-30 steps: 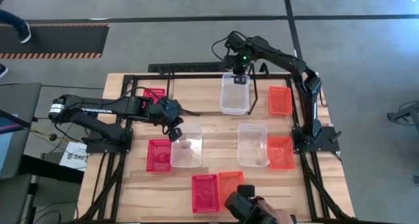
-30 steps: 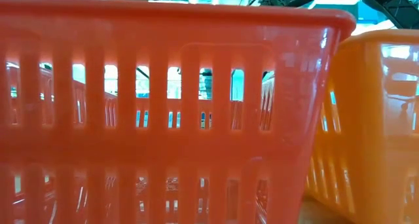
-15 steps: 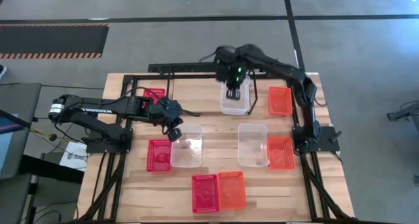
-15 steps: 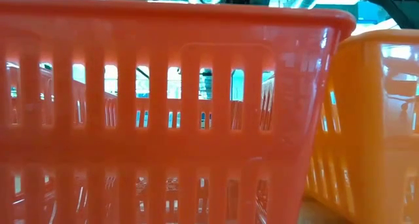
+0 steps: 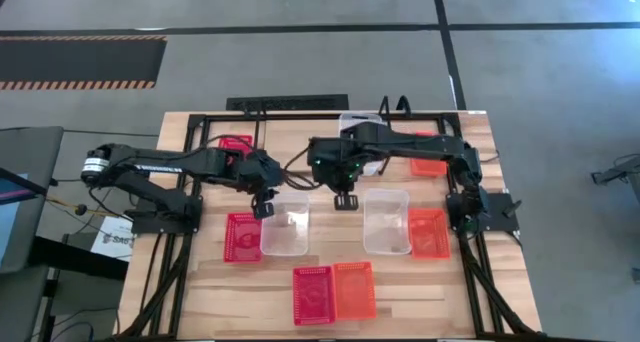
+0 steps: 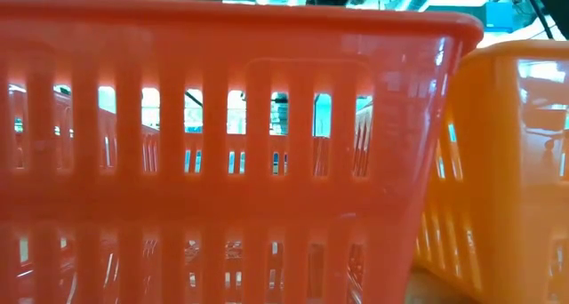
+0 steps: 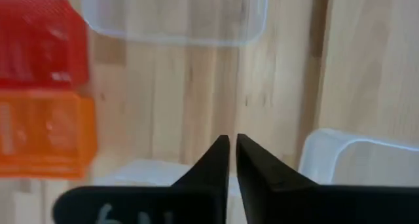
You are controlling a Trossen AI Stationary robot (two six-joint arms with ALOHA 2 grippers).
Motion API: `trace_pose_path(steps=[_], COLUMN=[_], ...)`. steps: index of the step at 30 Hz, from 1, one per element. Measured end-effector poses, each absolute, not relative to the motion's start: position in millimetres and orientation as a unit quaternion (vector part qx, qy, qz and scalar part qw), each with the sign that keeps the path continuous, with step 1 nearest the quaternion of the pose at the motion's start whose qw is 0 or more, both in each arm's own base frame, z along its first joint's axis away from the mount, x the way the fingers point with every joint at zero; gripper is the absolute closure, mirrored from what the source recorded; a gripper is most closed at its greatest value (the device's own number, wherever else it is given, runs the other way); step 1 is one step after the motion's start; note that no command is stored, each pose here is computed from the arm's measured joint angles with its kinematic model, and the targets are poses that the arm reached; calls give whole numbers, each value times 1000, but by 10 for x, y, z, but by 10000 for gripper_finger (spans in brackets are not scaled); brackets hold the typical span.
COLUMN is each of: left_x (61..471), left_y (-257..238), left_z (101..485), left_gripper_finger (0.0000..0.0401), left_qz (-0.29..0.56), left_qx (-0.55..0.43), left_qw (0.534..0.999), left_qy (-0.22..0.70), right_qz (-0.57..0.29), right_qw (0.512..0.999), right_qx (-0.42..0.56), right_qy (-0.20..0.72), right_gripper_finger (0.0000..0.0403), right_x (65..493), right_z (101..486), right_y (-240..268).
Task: Stack baskets on shelf by color
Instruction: Stack the left white bin on top of the white bin on the shelf
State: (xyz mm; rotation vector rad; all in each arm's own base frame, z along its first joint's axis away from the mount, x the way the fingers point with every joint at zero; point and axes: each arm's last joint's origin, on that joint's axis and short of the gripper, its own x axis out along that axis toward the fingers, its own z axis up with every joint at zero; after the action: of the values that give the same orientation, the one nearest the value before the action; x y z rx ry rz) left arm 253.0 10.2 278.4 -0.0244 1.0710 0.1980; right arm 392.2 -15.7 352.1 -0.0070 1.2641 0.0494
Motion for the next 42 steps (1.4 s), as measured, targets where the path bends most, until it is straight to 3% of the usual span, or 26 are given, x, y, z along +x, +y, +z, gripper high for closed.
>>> trace_pose_path(steps=[7,16,20,24,26,30,35,42], left_x=[2791,2979,3005,3051,3088,3203,3273,3269], left_y=[110,127,145,150,177,249,318,388], left_z=[2354,1915,1827,1903,2020,2294,2602,2606], left_gripper_finger=[235,222,250,356,387,399,399,381], left_qz=[62,41,39,43,57,92,69,38], left_qx=[44,81,77,77,71,95,63,55], left_qw=[805,754,744,751,758,778,797,793], left_qy=[589,651,663,654,645,615,597,606], right_qz=[11,46,55,56,55,53,50,57], right_qw=[849,898,905,909,908,905,900,898], right_qx=[34,51,48,48,48,48,58,58], right_qy=[527,435,418,411,413,419,429,431], right_gripper_finger=[317,314,316,324,332,349,362,361], right_x=[3871,3709,3639,3588,3591,3585,3568,3558], right_z=[3936,4296,4385,4437,4430,4420,4407,4405], right_y=[92,325,377,373,368,367,385,450])
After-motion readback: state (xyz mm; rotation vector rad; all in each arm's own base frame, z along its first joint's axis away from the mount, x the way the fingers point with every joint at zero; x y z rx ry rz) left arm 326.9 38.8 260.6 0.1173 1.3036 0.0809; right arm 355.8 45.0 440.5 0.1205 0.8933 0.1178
